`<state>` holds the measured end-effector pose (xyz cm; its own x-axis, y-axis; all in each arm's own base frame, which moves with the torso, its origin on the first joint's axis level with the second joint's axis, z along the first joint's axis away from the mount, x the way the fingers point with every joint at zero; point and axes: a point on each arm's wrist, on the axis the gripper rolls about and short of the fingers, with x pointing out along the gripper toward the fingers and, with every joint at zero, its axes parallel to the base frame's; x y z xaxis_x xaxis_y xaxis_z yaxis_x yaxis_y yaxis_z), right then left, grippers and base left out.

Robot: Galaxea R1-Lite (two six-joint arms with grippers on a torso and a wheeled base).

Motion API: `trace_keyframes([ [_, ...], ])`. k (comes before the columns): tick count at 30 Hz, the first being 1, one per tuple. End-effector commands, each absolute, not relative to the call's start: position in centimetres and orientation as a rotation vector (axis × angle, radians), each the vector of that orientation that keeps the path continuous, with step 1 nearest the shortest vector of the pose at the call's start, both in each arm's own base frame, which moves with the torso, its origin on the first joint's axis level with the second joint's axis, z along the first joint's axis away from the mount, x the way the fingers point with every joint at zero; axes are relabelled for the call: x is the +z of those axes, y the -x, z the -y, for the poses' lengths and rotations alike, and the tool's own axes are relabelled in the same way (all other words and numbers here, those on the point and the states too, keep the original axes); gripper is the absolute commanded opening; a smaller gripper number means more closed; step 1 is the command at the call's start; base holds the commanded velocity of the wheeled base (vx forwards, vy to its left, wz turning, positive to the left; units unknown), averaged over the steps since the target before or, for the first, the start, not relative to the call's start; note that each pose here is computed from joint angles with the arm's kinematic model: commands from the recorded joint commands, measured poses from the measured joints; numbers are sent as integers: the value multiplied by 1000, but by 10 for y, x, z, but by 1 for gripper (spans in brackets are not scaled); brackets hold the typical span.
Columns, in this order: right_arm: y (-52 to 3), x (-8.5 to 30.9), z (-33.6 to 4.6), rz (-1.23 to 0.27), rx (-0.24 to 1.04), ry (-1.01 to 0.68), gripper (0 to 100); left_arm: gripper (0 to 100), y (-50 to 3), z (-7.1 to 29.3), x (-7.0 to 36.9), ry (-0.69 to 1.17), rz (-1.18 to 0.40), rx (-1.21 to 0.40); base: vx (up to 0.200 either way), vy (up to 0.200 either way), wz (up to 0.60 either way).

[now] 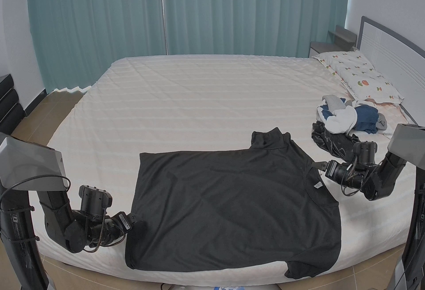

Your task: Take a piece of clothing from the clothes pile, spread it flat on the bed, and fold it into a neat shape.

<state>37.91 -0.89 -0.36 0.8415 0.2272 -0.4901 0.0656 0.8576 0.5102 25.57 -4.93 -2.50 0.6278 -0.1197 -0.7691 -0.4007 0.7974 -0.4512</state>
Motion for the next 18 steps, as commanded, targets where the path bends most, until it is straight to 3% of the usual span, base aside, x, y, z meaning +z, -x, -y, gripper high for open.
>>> trace_keyframes([
  [1,-254,29,3,-600,144,-573,100,100,-243,49,-19,668,-936,114,-200,0,0],
  [6,-238,24,3,-650,211,-695,100,100,-241,50,-20,664,-952,92,-200,0,0],
  [18,-238,7,6,-659,220,-721,100,100,-247,44,-19,571,-900,-142,0,0,0],
])
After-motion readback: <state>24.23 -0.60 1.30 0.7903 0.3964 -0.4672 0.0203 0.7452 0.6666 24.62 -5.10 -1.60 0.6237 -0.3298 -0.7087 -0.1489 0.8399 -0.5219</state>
